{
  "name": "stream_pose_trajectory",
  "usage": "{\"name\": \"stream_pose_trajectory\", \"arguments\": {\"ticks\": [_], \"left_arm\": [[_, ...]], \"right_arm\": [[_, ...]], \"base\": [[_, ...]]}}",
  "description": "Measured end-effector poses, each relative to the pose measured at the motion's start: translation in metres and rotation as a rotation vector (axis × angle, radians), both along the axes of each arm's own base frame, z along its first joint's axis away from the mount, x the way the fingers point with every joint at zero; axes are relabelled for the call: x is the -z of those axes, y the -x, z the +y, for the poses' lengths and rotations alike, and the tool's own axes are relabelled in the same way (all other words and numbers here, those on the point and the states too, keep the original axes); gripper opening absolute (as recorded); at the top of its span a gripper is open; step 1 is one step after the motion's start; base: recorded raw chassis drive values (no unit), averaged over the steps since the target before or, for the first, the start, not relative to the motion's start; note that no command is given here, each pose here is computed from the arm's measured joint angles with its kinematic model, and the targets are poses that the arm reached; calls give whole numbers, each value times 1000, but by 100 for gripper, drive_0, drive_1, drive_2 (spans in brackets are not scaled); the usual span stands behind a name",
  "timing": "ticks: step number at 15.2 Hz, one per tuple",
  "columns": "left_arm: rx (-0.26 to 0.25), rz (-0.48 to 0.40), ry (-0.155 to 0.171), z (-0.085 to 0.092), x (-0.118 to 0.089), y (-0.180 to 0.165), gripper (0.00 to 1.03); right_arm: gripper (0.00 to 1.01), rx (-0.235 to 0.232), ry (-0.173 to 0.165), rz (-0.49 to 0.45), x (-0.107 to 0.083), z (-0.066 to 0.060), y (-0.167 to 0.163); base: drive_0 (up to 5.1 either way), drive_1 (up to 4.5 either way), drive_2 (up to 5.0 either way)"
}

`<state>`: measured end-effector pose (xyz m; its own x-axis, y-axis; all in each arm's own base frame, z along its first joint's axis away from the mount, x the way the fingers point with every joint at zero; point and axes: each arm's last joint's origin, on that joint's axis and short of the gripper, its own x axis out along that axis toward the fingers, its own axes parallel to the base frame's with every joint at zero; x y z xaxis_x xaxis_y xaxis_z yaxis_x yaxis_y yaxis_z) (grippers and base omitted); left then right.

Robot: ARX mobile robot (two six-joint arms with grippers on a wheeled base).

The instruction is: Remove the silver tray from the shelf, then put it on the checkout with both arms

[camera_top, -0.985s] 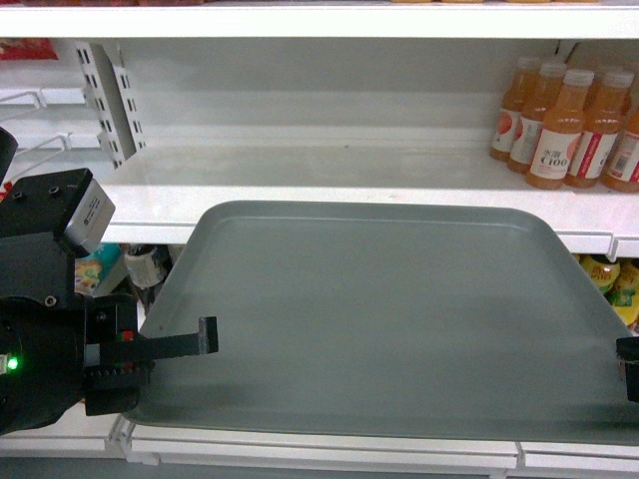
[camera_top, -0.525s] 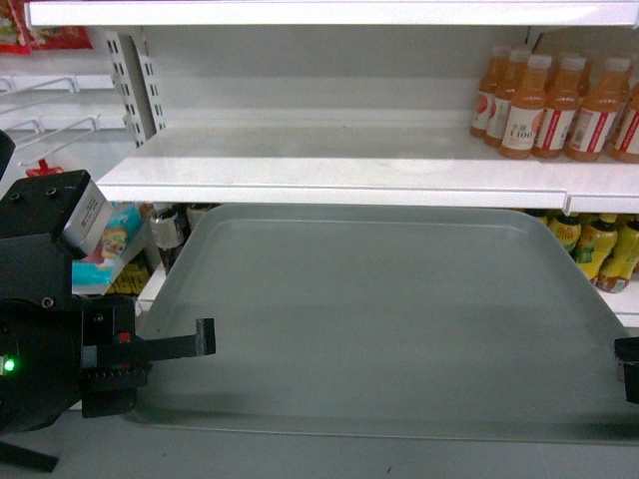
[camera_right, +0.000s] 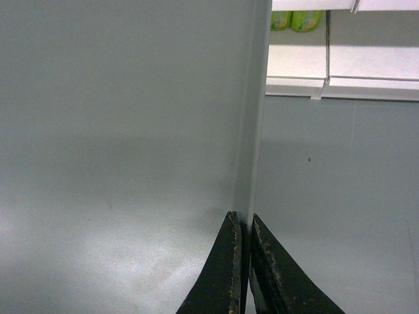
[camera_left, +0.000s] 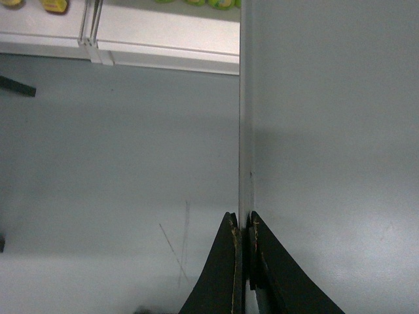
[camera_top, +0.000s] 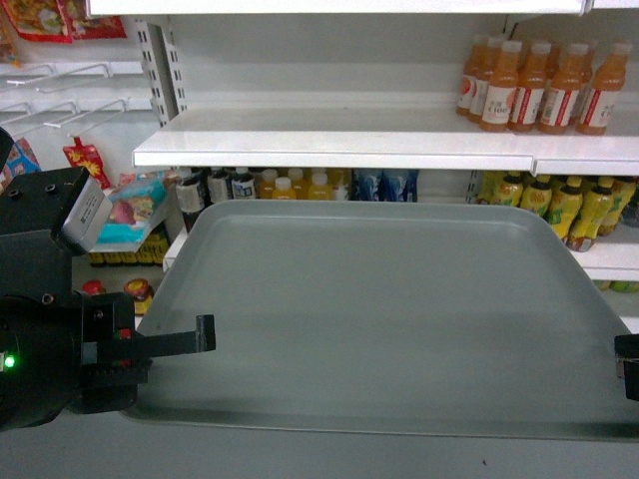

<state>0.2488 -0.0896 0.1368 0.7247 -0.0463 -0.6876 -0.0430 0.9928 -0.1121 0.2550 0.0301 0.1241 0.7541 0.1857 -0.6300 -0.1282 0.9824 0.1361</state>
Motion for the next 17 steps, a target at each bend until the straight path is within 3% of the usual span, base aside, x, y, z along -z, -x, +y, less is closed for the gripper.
{"name": "stream_pose_trajectory", "arguments": {"ticks": [17], "left_arm": [[1, 0, -1, 0, 0, 0, 2]], "right_arm": [[2, 3, -2, 2, 0, 0, 0]], "base": [[5, -423, 432]]}}
